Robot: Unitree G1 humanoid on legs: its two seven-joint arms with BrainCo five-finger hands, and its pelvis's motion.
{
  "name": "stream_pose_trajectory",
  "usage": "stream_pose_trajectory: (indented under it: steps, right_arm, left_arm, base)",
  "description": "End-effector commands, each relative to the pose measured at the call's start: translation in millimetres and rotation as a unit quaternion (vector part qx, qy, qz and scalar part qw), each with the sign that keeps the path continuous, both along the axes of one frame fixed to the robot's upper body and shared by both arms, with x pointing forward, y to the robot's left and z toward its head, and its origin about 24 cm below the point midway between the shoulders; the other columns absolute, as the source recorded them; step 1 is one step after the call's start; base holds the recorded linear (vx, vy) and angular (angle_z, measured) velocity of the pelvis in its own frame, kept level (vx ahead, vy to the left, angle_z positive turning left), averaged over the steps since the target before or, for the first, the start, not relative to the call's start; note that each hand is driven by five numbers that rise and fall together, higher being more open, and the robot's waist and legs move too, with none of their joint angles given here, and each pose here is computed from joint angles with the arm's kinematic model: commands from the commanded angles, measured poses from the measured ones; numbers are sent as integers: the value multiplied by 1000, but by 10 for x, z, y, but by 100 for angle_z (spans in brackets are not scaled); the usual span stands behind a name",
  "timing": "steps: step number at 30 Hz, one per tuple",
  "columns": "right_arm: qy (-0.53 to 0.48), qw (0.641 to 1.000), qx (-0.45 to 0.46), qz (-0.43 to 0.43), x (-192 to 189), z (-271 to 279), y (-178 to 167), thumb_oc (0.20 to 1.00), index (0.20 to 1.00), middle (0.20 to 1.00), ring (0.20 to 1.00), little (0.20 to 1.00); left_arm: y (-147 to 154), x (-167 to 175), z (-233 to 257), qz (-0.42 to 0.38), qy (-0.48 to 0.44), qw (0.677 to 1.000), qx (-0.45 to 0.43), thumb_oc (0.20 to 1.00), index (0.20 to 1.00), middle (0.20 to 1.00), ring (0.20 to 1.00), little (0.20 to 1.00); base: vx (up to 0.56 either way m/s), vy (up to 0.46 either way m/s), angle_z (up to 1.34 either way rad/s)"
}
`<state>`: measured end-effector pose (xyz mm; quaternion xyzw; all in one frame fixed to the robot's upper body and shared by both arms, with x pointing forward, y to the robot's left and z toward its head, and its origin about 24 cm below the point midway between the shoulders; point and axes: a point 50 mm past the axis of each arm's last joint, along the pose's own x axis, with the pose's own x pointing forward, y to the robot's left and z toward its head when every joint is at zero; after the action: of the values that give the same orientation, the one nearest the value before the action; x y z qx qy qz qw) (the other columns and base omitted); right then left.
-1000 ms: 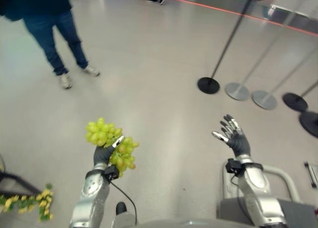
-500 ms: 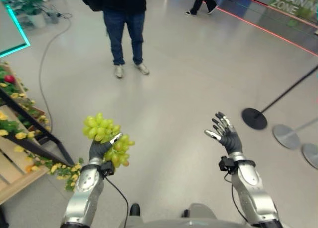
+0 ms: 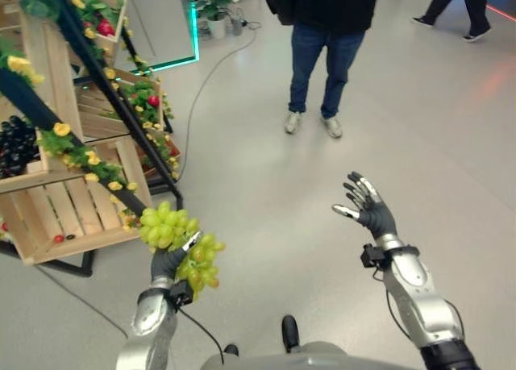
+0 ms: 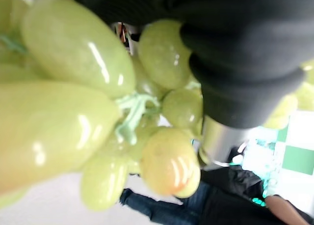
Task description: Pick up the fruits from the basket on one side to the basket on the other side
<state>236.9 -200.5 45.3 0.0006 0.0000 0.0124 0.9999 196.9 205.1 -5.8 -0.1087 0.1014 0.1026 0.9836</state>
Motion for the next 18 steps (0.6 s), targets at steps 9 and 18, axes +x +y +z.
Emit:
stream_pose_trajectory:
  steps: [9,18]
  right_arm:
    - [-62,997,-8,-50,0,217,-159,1000,1000,1000,1000,1000]
    - [-35,996,10,-76,-107,76,-181,1000,1000,1000,1000,1000]
  left_arm:
    - [234,65,342,48,-95,994,1,200,200,200,200,200]
    - [226,113,395,19,-96,995,35,200,200,200,200,200]
  base:
    - [61,161,63]
    - [89,250,42]
